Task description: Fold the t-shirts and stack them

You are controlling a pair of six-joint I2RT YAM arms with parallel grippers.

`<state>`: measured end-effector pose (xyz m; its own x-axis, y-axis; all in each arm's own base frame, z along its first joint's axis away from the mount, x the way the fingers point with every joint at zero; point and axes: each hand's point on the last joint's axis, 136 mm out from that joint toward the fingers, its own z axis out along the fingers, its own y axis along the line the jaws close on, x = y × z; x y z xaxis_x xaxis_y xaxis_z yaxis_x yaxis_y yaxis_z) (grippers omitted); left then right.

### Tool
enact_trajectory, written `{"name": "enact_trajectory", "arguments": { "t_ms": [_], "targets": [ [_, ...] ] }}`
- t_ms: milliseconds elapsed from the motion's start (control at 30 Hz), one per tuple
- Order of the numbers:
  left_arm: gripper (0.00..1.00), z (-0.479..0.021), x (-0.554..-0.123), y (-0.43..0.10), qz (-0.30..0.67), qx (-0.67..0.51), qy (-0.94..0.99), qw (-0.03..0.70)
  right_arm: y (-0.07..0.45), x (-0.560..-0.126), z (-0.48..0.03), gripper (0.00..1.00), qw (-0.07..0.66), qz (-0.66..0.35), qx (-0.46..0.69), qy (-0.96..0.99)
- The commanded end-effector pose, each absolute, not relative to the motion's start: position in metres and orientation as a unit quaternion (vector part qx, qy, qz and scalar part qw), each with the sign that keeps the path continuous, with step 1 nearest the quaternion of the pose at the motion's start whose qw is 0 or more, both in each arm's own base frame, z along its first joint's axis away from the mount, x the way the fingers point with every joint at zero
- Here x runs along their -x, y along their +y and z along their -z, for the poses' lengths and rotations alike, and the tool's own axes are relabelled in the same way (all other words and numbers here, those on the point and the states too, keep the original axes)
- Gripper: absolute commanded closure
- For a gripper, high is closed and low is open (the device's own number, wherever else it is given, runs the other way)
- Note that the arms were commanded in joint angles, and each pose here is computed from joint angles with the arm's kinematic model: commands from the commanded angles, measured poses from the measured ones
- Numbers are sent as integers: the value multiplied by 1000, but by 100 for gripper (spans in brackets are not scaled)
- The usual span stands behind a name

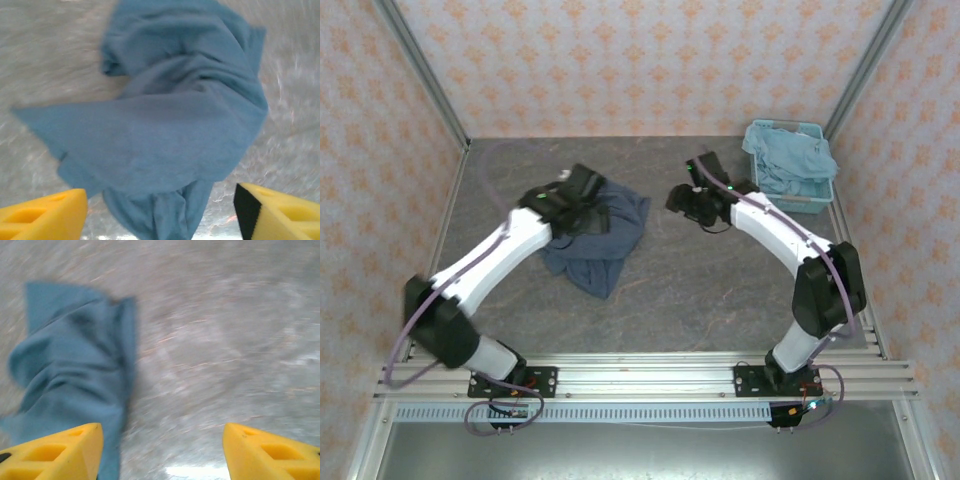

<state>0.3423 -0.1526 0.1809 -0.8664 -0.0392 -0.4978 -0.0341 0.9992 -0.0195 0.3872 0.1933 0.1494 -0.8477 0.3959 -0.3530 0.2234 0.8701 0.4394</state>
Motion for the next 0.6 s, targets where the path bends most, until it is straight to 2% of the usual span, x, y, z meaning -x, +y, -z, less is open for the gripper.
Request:
{"name": "enact_trajectory", "arguments": {
  "t_ms": [0, 33, 133, 233, 300, 367, 500, 567],
  "targets": [
    [15, -154, -362, -200, -60, -116, 960, 247, 174, -380, -128, 37, 180, -212, -252, 927],
    [11, -143, -367, -211, -88, -143, 956, 240, 170, -382, -127, 37, 178, -215, -260, 925],
    [9, -107, -384, -224, -168, -183, 943, 220, 161, -382, -132, 36, 180, -207, -264, 925],
    [11, -87, -400, -215, -241, -175, 930, 213, 156, -381, -137, 35, 182, -210, -264, 924],
    [18, -78, -408, -212, -269, -176, 923, 210, 154, -379, -140, 35, 183, -212, -267, 922],
    [33, -68, -413, -211, -280, -177, 921, 207, 152, -376, -142, 35, 183, -215, -269, 921],
    [98, -72, -424, -209, -285, -163, 920, 215, 148, -370, -145, 36, 185, -216, -269, 920],
    [100, -93, -427, -215, -267, -157, 921, 238, 145, -368, -144, 37, 185, -212, -268, 921]
  ]
}}
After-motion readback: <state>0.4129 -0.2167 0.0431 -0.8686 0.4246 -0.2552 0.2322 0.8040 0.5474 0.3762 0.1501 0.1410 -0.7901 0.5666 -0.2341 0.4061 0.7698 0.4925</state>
